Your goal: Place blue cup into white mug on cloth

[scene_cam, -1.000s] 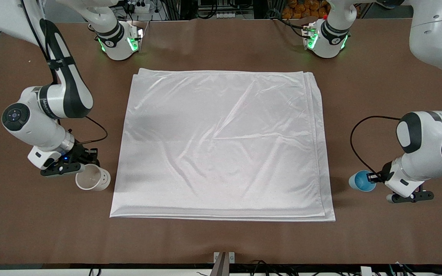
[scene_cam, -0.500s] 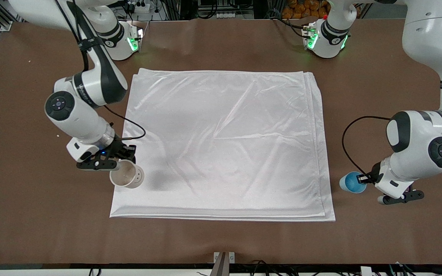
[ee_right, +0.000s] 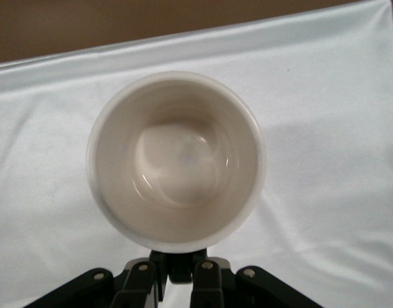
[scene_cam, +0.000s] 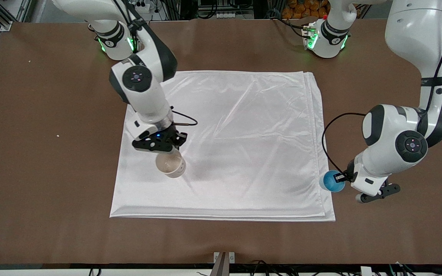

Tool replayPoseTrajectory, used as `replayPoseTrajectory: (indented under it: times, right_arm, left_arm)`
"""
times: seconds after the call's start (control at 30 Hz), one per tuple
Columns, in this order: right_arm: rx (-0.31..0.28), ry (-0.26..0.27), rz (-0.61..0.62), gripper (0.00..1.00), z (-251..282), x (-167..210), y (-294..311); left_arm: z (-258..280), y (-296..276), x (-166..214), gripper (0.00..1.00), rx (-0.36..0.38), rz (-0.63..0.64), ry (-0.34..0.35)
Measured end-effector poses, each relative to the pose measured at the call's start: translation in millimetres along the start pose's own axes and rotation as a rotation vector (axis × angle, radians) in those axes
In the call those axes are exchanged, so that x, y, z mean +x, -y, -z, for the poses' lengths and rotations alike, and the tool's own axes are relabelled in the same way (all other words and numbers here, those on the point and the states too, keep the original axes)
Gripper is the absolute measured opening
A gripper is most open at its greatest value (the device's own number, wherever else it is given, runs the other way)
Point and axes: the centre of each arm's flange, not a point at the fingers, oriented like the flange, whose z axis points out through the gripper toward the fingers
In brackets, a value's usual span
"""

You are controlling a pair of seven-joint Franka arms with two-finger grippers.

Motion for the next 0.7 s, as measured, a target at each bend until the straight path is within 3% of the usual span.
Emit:
replayPoseTrajectory:
  times: [0.37,0.7]
  right_arm:
    - [-0.017,-0.010,0.096,0.19,-47,-50,86]
    - [-0.070,-0.040,0.219,0.19,-89,-79,116]
  left_arm:
    - [5,-51,-31,0.04,-0.006,0.080,-0.001]
    - [5,-99,-66,0.04,-0.005,0.089,0.007]
